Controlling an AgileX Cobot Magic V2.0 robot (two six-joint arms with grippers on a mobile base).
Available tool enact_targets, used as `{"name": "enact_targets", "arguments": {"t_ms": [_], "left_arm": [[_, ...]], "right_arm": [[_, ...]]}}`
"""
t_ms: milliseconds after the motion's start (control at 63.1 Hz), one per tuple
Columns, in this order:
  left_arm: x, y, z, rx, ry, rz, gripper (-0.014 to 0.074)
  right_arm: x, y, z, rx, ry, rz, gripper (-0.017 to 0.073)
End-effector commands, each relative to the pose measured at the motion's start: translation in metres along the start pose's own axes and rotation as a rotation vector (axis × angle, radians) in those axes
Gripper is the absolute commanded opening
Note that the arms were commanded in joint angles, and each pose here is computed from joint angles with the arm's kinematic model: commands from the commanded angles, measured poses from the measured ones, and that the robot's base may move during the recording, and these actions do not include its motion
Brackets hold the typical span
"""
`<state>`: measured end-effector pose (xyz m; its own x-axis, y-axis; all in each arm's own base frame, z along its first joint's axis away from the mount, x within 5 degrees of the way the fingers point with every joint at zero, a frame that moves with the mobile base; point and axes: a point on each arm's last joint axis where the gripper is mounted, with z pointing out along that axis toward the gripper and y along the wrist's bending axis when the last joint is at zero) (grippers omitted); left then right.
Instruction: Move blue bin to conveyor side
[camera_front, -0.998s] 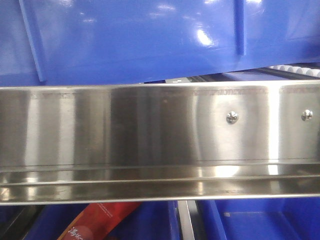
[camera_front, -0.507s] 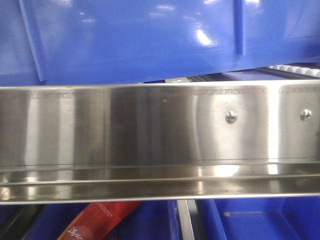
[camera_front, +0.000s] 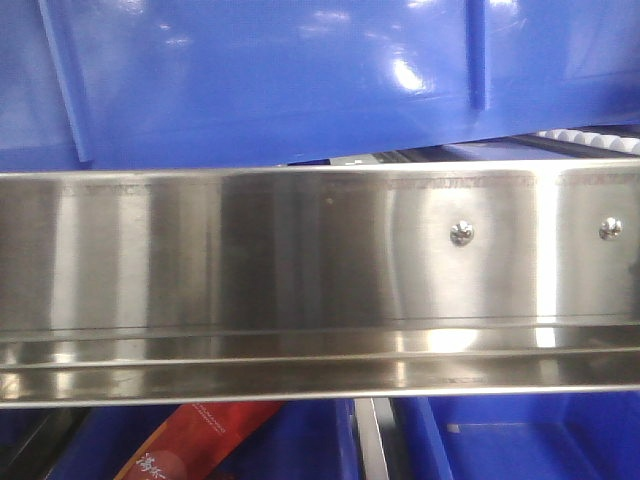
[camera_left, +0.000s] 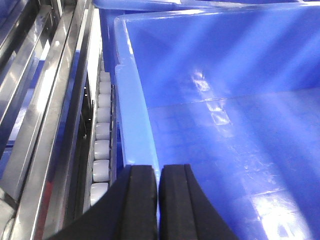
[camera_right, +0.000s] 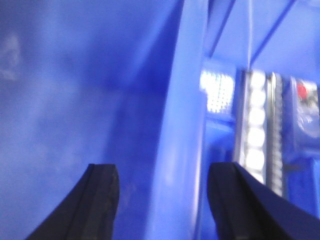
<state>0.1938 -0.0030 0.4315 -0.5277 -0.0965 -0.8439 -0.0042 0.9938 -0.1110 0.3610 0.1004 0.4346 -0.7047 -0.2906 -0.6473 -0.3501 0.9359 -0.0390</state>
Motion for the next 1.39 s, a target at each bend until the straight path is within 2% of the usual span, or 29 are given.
{"name": "enact_targets", "arguments": {"t_ms": [0,127,856,1030,1204,1283,1378], "left_arm": [[-0.003,-0.001,-0.002,0.009,-0.018,-0.009,0.0011],[-0.003,-0.001,-0.002,0.009,-0.020,-0.009,0.0011],[-0.002,-0.001,-0.002,0.009,-0.015,-0.009,0.0011],[-0.002,-0.001,-0.002,0.009,-0.015,-0.009,0.0011],[-0.002,-0.001,-0.002,0.009,-0.015,-0.009,0.0011],[-0.002,-0.001,-0.002,0.009,-0.015,-0.009,0.0011],[-0.002,-0.001,-0.002,0.009,-0.015,-0.009,0.0011]], "right_arm": [[0.004,-0.002,-0.006,0.031,-0.004,-0.011,0.0289],[0.004,0.002,-0.007,0.008,-0.009,-0.007,0.0289],[0.004,-0.001,-0.005,0.029,-0.002,0.000,0.0288],[0.004,-0.001,0.005,0.027,0.018,0.024,0.0288],[0.004,-0.001,0.006,0.027,0.020,0.025,0.0286],[0.004,-0.002,0.006,0.033,0.020,0.023,0.0250],[0.004,-0.002,0.006,0.041,0.021,0.020,0.0115]]}}
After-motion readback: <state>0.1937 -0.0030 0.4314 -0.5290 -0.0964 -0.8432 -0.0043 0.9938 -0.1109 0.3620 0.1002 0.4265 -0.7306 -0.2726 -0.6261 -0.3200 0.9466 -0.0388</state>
